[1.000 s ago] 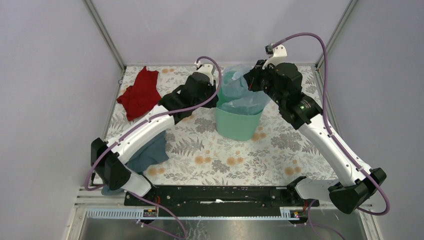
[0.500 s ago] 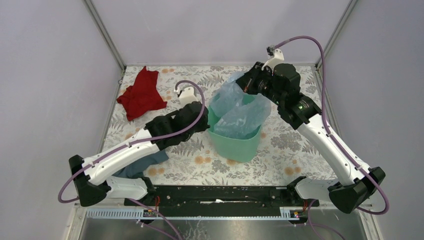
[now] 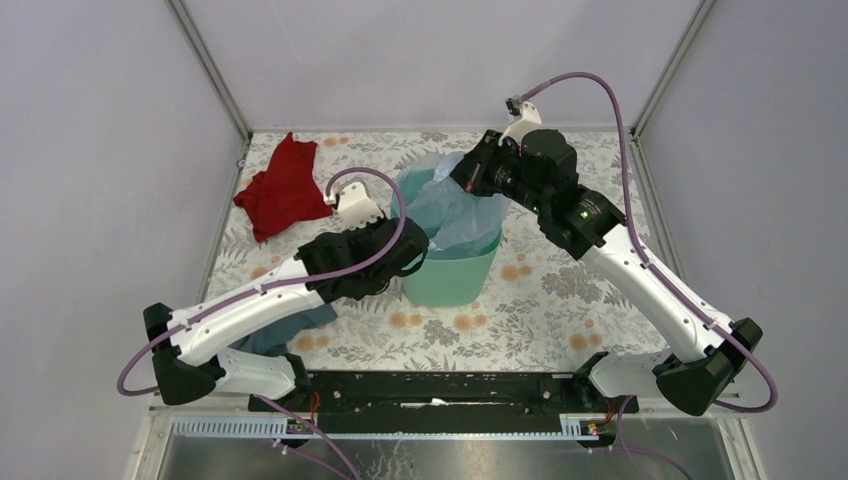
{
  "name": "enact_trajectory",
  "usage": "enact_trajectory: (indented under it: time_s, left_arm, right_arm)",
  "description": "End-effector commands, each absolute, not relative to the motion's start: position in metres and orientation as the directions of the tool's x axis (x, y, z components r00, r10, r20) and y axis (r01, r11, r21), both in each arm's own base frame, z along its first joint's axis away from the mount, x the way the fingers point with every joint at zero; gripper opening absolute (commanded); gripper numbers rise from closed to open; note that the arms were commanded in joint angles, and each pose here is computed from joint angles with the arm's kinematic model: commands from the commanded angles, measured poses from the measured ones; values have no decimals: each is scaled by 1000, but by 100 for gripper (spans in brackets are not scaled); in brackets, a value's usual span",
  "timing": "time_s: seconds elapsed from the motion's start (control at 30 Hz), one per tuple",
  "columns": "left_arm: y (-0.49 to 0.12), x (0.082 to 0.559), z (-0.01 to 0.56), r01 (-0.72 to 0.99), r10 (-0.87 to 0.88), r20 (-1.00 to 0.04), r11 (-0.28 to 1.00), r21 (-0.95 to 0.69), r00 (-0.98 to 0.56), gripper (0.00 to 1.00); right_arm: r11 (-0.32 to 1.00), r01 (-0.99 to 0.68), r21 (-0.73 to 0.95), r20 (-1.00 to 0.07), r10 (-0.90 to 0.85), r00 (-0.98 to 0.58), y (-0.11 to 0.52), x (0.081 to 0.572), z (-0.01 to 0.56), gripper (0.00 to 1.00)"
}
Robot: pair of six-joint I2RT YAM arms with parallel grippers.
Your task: Put the trash bags into the trash bin
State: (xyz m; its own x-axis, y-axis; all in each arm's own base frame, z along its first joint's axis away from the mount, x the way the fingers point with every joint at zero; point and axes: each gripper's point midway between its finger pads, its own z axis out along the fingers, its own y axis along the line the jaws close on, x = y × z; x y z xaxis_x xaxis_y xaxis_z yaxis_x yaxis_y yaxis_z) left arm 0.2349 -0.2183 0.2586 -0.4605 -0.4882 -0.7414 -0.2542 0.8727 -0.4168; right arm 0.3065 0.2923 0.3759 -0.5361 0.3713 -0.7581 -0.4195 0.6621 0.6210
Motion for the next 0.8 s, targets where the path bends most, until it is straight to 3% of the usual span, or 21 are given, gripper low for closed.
enact_trajectory:
  time_s: [0.0, 0.1, 0.17, 0.3, 0.4, 0.57, 0.77]
  left_arm:
    - [-226, 247, 304, -227, -589, -724, 808, -544, -360, 22]
    - [-252, 237, 313, -20, -496, -740, 836, -548, -453, 45]
    - [-255, 225, 324, 94, -468, -743, 814, -574, -478, 66]
    - [-243, 202, 339, 249, -389, -780, 795, -553, -490, 91]
    - [-235, 186, 361, 369, -345, -811, 758, -538, -473, 98]
    - [-256, 160, 425, 627, -306, -864, 597, -501, -399, 99]
    - [-293, 200, 433, 601, -189, -920, 709, -369, -342, 98]
  right_arm:
    - [673, -441, 594, -791, 390, -471, 285, 309, 402, 0]
    - [702, -438, 562, -813, 372, -449, 278, 309, 400, 0]
    - [711, -453, 538, -830, 351, -434, 274, 305, 399, 0]
    - [726, -476, 497, -855, 315, -411, 266, 298, 396, 0]
    - [711, -505, 489, -859, 292, -421, 270, 293, 396, 0]
    - [662, -572, 485, -864, 259, -433, 281, 284, 397, 5]
    - [640, -598, 482, -860, 214, -464, 288, 279, 393, 6]
